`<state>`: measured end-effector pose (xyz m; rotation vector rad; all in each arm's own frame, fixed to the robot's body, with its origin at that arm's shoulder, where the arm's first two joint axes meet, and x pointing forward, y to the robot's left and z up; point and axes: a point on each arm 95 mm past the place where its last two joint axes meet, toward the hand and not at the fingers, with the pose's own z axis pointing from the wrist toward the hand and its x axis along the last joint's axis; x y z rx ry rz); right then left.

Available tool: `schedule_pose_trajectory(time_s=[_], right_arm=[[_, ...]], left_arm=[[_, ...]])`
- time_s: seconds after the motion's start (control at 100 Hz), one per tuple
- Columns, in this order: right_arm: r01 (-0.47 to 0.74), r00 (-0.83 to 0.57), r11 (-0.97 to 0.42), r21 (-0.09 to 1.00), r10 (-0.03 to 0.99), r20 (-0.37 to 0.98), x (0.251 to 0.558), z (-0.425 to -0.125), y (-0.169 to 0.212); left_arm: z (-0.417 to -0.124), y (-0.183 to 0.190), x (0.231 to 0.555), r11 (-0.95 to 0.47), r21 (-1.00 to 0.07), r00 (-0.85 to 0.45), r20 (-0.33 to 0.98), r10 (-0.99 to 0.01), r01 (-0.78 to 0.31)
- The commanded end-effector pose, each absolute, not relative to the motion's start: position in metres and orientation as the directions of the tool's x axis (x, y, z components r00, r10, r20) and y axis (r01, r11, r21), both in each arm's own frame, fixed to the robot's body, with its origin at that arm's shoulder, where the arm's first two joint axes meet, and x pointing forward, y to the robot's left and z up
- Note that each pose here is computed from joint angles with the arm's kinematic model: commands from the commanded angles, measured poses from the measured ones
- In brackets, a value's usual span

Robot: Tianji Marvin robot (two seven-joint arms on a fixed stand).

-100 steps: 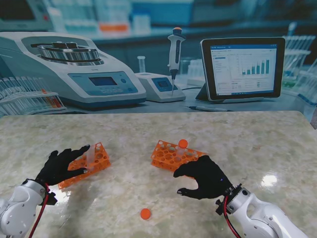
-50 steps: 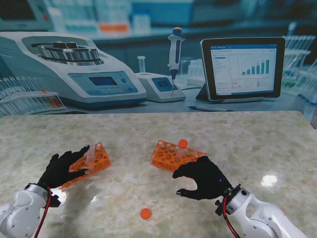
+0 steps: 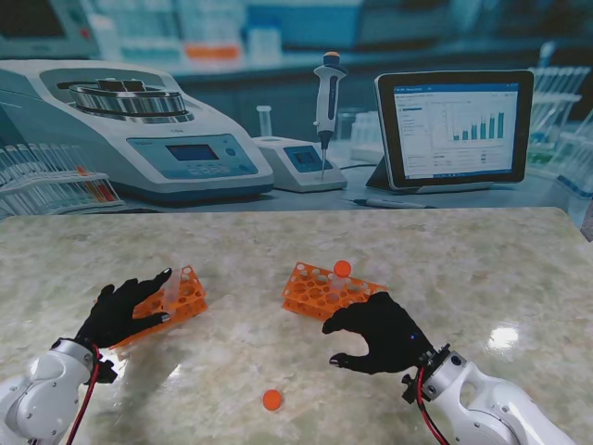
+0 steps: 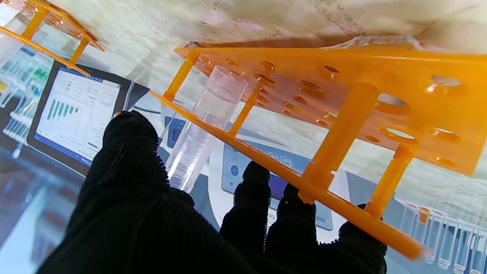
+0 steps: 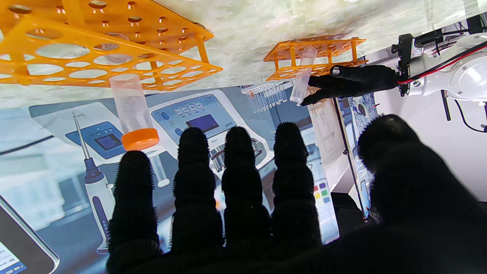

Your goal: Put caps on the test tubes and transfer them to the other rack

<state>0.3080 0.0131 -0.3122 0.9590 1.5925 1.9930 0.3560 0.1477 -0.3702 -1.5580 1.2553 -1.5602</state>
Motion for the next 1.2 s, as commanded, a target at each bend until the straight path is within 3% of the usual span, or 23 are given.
schedule_pose_trajectory(time_s=[0.0, 1.19], right_arm=[[0.102, -0.677, -0.264, 0.959, 0.688, 0.261, 0.305, -0.312, 0.015], [0.102, -0.676, -0.264, 0.959, 0.689, 0.262, 0.305, -0.312, 0.014]], left_arm=[[-0.388, 0.152, 0.345, -0.36, -0.895, -0.107, 0.398, -0.911, -0.264], [-0.345, 0.163, 0.342, -0.352, -0.927, -0.216, 0.373, -0.903, -0.129]])
